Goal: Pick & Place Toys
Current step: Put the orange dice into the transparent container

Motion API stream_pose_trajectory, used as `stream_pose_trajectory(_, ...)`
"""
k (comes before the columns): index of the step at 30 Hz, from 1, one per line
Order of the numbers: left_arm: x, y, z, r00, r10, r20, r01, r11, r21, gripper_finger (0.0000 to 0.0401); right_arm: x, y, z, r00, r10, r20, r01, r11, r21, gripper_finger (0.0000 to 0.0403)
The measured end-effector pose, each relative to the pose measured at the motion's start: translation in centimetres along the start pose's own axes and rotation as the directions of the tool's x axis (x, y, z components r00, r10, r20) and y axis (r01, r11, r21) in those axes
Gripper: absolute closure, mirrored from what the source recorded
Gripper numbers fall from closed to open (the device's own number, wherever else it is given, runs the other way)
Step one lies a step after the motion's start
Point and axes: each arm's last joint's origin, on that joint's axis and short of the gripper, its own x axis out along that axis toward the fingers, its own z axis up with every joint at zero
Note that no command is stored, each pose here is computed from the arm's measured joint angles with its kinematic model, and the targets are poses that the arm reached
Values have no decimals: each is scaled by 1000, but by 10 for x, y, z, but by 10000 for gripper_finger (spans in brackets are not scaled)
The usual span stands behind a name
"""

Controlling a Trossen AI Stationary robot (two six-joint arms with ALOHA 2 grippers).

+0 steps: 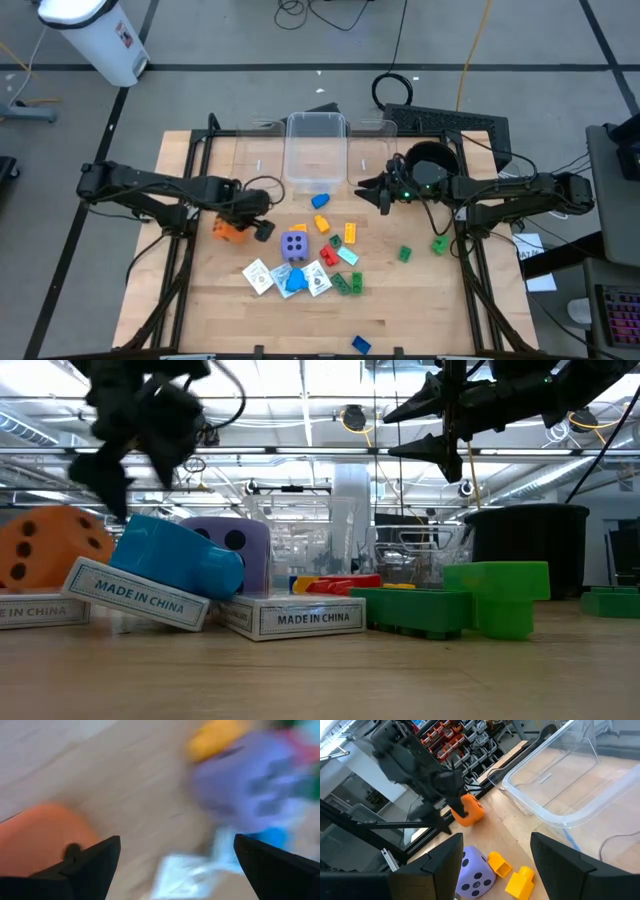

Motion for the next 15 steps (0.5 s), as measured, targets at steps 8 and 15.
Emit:
stream_pose_trajectory(8,-12,-29,13,934,-331,131,311,939,148,9,0,0,0,1000,0,0,0,1000,12,177)
stream_pose_trajectory(15,-29,-14,2,957,-259,134,243,962,123,9,0,0,-1,1000,-5,-6,5,1000,14,177)
